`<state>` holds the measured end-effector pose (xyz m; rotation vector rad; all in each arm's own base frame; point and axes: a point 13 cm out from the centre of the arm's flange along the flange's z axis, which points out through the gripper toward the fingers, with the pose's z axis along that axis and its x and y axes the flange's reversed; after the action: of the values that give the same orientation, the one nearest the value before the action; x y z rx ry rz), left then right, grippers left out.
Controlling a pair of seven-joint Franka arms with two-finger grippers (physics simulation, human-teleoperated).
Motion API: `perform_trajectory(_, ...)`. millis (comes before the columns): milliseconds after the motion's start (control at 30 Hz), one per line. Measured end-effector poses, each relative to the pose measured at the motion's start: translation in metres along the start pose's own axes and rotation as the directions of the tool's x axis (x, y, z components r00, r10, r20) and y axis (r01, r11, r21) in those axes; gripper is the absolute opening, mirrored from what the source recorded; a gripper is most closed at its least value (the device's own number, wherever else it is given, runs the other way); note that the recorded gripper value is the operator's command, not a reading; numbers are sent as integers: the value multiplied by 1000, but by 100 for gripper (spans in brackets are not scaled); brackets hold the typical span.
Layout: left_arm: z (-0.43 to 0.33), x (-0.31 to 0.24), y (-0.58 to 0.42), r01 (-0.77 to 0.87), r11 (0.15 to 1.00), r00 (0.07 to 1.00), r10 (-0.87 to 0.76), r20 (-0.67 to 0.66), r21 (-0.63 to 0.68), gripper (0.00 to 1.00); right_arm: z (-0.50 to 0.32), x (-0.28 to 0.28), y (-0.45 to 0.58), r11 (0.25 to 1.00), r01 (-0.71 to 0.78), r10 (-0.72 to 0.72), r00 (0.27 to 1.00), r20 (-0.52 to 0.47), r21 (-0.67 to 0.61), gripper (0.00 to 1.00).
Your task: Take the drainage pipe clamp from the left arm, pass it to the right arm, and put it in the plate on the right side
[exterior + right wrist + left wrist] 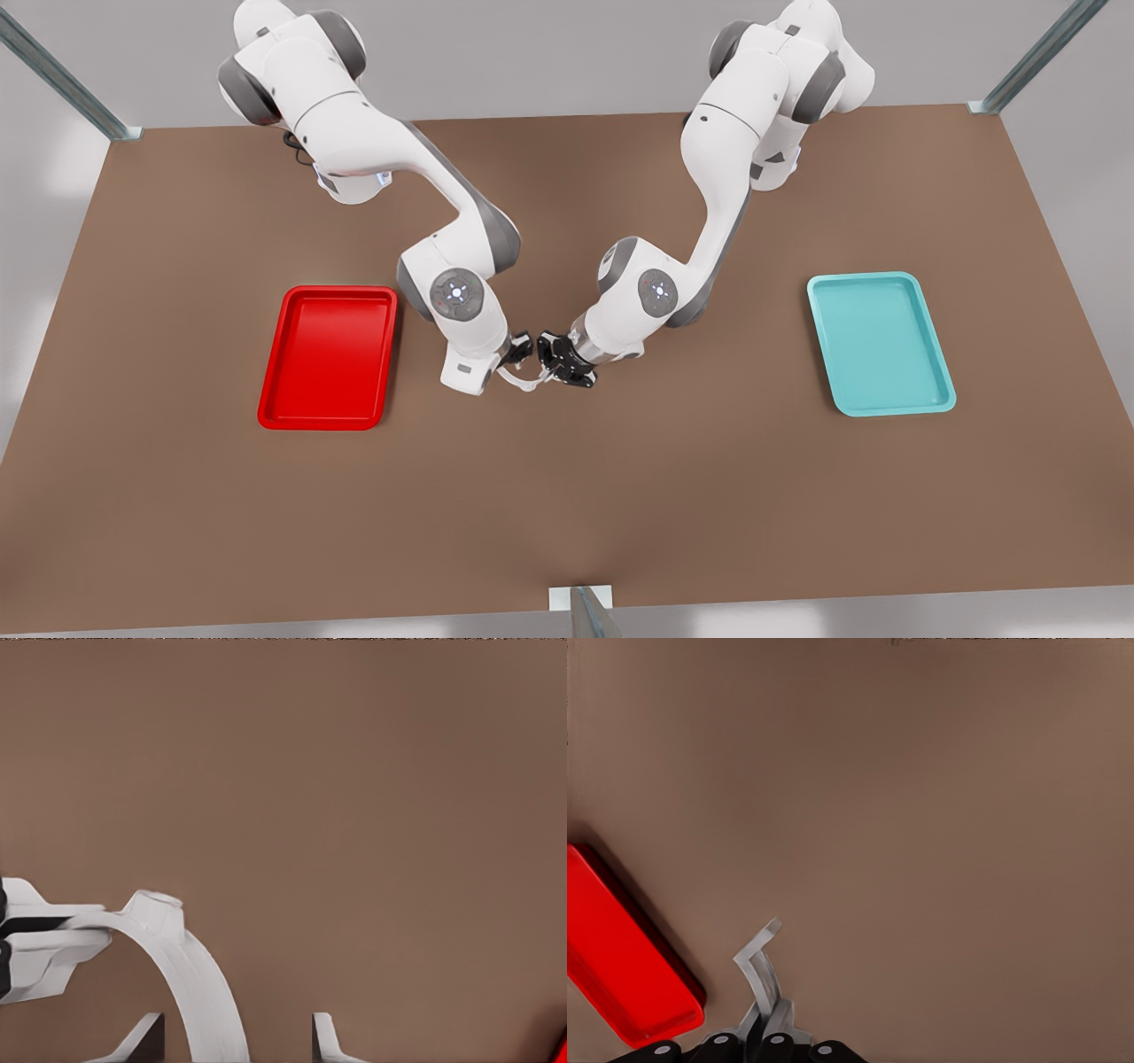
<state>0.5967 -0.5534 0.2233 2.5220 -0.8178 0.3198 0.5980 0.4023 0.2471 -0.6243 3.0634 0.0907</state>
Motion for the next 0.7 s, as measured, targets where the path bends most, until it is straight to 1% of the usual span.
perform_trajectory(67, 0, -1, 0, 14, 1000, 1000, -14, 3, 0, 21, 4, -6, 1, 1000, -1, 1, 1000, 19, -1, 59)
perform_trajectory(100, 0, -1, 0, 20, 1000, 1000, -20, 4, -1, 21, 6, -8, 2, 1000, -1, 1, 1000, 30, -3, 51)
perform_trajectory(133, 0, -1, 0, 26, 1000, 1000, -26, 4, -1, 21, 6, -11, 2, 1000, -1, 1, 999, 41, -4, 36)
perform_trajectory(167, 0, -1, 1, 31, 1000, 999, -31, 5, -1, 21, 6, -14, 3, 1000, -1, 2, 999, 51, -6, 24)
perform_trajectory(200, 1, -1, 1, 35, 999, 999, -35, 6, -1, 65, 5, -16, 3, 1000, -2, 2, 998, 60, -11, 21)
perform_trajectory(233, 1, -2, 4, 30, 1000, 1000, -30, 9, 6, 100, 5, -18, 4, 1000, -2, 3, 998, 68, -13, 21)
perform_trajectory(333, -1, -2, 4, -27, 998, 1000, 26, 17, 57, 100, 3, -22, 4, 1000, -3, 4, 996, 85, -17, 21)
perform_trajectory(433, -10, 0, 2, -39, 997, 999, 37, 21, 65, 100, 1, -24, 3, 1000, -4, 6, 995, 95, -19, 21)
perform_trajectory(533, -30, 3, -4, -12, 999, 999, 10, 30, 46, 100, -4, -25, -4, 1000, -13, 15, 995, 101, -19, 21)
perform_trajectory(700, -83, 1, -15, 39, 999, 996, -37, 76, -22, 100, -4, -7, -30, 999, -41, 41, 996, 75, -6, 21)
